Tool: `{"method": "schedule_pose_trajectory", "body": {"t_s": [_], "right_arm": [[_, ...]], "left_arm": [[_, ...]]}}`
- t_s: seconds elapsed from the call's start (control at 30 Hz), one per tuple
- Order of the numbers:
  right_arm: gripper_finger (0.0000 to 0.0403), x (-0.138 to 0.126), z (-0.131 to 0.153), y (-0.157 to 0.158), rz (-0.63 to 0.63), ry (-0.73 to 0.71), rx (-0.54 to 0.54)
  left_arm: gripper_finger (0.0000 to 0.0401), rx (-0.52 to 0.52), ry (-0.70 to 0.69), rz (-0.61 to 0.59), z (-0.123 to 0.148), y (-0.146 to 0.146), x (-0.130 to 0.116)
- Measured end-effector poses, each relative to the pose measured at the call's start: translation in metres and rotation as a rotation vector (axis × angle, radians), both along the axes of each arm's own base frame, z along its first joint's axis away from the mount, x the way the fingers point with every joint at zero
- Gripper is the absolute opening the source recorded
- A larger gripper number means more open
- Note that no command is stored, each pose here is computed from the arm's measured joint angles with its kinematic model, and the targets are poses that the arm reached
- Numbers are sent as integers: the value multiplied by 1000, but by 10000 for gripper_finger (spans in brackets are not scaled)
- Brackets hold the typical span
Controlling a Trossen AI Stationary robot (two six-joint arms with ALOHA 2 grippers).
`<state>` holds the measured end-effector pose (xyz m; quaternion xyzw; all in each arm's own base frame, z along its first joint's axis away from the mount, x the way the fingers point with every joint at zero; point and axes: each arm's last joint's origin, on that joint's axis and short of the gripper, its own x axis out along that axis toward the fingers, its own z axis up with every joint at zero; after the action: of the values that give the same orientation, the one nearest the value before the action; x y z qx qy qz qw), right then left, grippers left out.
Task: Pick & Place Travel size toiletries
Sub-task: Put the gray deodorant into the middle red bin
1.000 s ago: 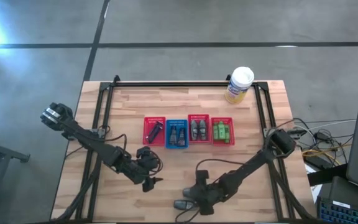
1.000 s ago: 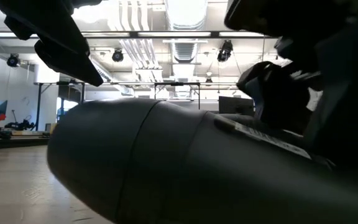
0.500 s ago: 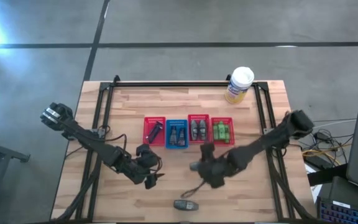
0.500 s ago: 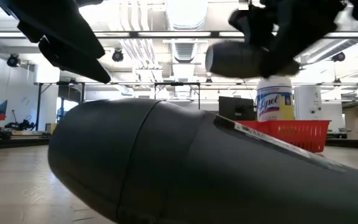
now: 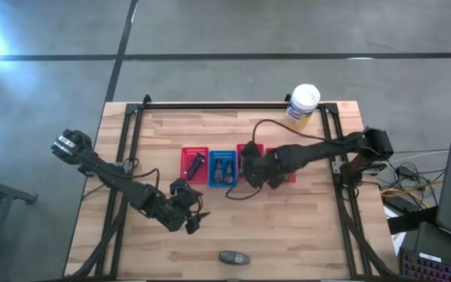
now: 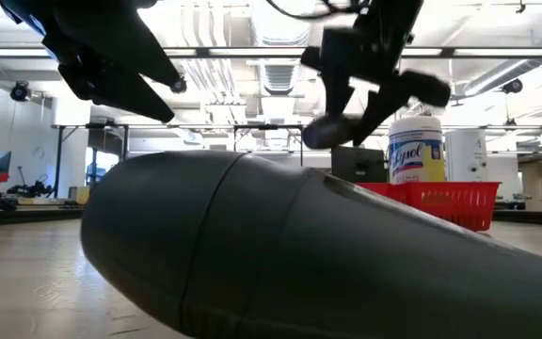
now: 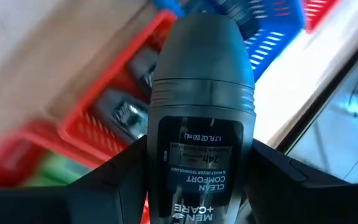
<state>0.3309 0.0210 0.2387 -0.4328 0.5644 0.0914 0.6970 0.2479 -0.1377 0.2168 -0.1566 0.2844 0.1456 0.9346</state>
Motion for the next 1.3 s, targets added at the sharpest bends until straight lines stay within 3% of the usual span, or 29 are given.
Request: {"method": "schedule_pose_trajectory", "body": {"t_s": [0.17,0.43,0.7,0.93,1.13,1.3], "right_arm": [[220,5,-18,-20,90,131,-64],[206,-1,-36,-41,156,237,-108],[254,-2,-42,-41,167,218,-80],[289,-1,-42,-37,177,213,-130],[307,2,-35,-35,12,130,-240],[314,0,-16,-11,-186,-55,-151]], "left_arm": [[360,18,-24,42,1,2,1],[360,24,-30,64,1,4,2],[360,39,-26,59,1,6,3],[360,41,-25,59,1,6,3],[360,37,-25,59,1,6,3],[360,24,-8,23,1,5,3]]}}
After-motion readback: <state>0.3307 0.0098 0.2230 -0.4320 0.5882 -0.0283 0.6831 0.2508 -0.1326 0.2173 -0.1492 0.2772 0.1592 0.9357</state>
